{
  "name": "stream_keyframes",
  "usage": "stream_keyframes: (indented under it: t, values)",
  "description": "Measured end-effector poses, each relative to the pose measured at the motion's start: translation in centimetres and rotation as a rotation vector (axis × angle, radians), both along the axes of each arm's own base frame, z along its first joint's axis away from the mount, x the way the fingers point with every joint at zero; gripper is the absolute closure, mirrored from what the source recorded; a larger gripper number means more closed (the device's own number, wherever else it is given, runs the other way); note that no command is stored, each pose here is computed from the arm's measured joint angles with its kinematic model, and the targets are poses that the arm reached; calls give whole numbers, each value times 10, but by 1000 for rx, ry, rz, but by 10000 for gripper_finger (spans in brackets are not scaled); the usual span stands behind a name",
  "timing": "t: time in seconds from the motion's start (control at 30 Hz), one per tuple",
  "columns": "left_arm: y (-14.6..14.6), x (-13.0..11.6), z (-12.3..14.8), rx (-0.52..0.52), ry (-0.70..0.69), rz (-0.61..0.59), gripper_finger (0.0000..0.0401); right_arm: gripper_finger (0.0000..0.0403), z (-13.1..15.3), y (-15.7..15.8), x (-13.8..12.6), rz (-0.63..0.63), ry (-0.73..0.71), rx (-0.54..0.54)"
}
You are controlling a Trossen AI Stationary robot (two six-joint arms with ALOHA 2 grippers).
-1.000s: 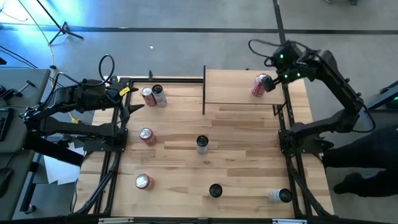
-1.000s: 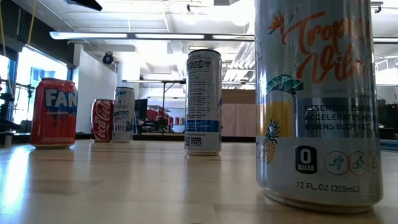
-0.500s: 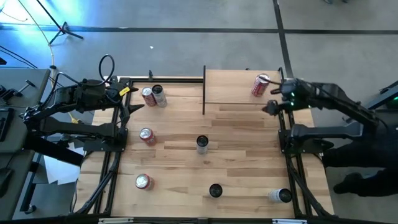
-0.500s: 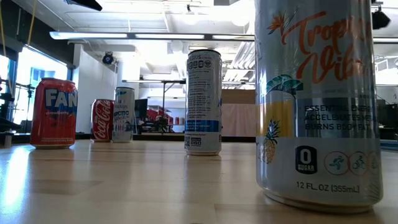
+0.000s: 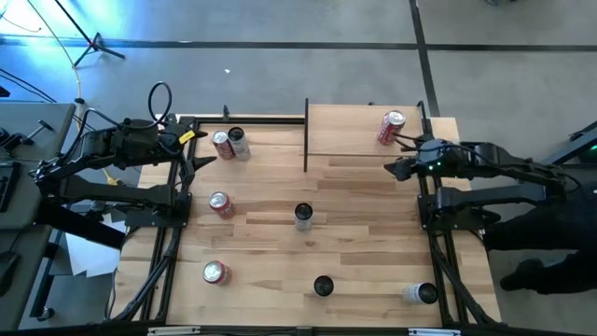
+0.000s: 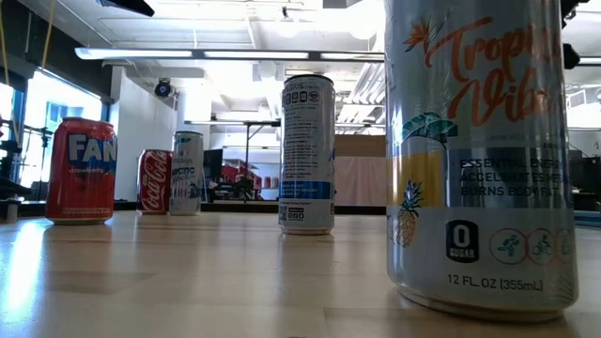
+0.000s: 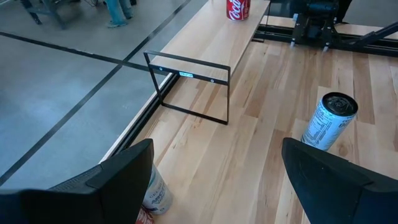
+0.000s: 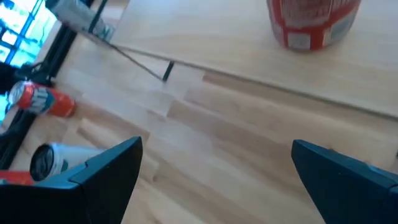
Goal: Place canned beverage on shelf
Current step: Put the red soda can on the shelf
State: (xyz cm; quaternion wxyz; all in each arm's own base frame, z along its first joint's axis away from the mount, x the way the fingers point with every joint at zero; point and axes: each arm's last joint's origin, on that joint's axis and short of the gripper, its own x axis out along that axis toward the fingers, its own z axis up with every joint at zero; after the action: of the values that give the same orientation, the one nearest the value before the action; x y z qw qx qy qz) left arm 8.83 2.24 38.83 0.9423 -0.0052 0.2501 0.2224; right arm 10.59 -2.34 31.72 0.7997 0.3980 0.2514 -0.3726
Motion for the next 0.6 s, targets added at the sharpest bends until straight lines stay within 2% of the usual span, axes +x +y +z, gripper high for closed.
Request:
stream_keyframes:
  t: [0.33, 0.6]
  values:
    - [0, 0, 0, 0, 0, 0, 66, 3, -6, -1, 23, -115, 1, -171]
    - [0, 0, 0, 0, 0, 0, 66, 3, -16, 3, 54, -281, 4, -296]
